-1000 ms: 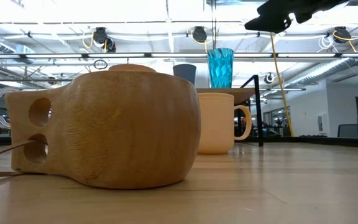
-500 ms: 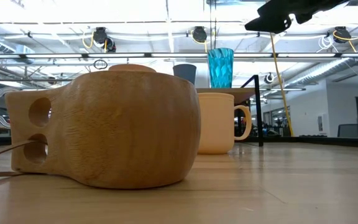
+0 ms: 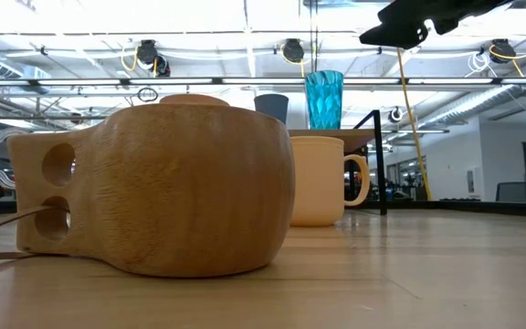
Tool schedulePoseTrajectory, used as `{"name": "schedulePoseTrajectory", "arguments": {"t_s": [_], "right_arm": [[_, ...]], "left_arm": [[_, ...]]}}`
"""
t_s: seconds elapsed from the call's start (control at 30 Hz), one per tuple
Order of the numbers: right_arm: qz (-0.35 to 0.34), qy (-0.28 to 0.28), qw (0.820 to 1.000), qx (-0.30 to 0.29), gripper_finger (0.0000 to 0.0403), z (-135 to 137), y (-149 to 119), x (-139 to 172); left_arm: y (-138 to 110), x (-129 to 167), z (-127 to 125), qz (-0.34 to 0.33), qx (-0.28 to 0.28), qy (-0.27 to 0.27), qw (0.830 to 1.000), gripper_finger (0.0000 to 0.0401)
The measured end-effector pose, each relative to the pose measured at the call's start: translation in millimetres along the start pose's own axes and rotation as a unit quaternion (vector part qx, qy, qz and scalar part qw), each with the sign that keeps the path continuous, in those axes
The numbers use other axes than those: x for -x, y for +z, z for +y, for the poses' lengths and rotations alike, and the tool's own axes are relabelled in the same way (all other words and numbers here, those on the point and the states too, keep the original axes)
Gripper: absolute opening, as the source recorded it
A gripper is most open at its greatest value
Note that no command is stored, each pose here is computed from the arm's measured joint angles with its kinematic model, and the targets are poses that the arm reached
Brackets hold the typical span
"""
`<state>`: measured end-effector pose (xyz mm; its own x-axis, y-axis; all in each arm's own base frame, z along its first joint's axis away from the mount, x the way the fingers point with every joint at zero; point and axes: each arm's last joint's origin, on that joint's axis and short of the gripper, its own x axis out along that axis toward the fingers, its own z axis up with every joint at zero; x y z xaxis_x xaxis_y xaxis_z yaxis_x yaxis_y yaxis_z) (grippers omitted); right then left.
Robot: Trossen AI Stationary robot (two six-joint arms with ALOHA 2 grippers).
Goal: Stack small to large cups/mugs on shelf
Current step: Put the transparent mug on the shelf
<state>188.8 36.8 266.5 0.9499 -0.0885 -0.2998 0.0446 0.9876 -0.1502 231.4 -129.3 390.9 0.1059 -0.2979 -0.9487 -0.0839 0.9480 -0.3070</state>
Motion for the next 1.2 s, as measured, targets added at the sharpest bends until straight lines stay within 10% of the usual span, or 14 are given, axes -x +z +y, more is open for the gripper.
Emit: {"name": "schedulePoseTrajectory", "arguments": {"t_s": [0.43,1.2], "right_arm": [[0.0,0.001,1.0,0.001,0.0348,0.1,0.0,0.0],[0.0,0.002,1.0,-0.008,0.0348,0.2,0.0,0.0]], "left_arm": [[-35.3,-7.4,-5.0,-0.019,0.021,0.056,0.998,0.0219],[-29.1,-67.6,-45.2,0.028,-0.07,0.141,0.987,0.0182]]}}
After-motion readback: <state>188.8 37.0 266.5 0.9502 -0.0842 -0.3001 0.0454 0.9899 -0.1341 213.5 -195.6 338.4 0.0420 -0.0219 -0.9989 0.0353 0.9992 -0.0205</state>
